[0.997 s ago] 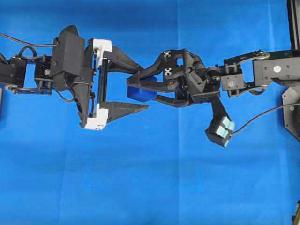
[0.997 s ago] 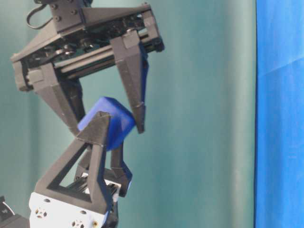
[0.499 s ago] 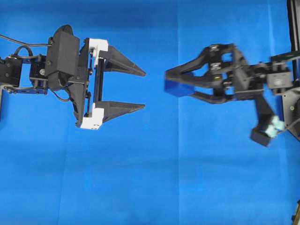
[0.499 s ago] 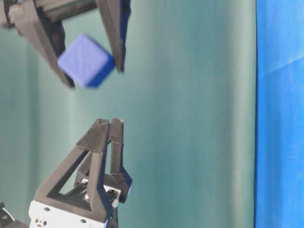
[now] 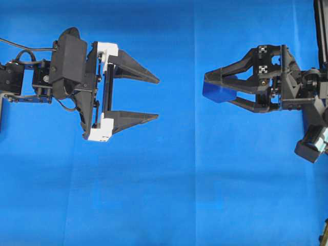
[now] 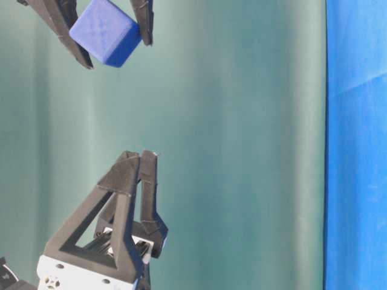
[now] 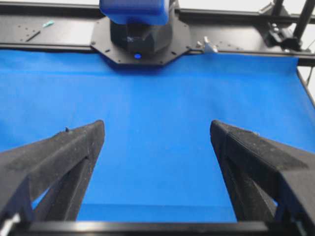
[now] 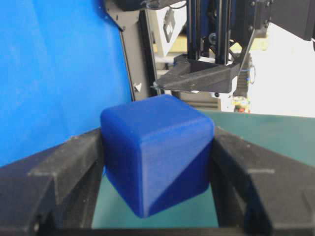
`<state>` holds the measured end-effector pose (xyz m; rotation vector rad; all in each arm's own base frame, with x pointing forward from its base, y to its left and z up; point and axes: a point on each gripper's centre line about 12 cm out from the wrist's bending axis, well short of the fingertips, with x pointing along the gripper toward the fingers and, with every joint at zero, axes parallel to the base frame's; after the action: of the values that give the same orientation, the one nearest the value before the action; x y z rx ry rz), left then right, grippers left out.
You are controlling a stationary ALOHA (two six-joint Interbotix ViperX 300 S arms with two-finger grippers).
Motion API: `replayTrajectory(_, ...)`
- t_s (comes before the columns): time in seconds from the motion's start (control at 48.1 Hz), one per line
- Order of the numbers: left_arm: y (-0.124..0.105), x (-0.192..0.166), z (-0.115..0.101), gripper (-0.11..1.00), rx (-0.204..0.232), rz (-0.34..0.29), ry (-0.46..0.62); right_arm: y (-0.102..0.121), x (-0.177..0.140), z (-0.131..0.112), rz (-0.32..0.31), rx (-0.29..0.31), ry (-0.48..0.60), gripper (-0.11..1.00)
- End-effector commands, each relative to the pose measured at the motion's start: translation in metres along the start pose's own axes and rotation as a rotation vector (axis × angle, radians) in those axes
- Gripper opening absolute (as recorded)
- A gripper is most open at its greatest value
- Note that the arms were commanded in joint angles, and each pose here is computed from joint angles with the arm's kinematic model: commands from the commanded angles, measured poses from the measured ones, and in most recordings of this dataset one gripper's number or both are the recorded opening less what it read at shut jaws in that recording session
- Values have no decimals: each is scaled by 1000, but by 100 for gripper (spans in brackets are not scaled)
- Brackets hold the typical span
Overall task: Handover the blue block to the right arm after grasping it with the left arm, then place it in the designated position.
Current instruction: 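Pull the cube back to the right with the right gripper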
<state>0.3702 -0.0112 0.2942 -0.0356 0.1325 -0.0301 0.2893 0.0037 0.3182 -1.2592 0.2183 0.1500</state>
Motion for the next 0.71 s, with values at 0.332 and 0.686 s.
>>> replayTrajectory(0.332, -1, -3, 14, 92, 0, -3, -43, -7, 0, 4, -15, 211, -20, 52)
replayTrajectory(0.686, -1, -2, 14, 92, 9, -4, -44, -8, 0, 5, -10, 727, -28, 52)
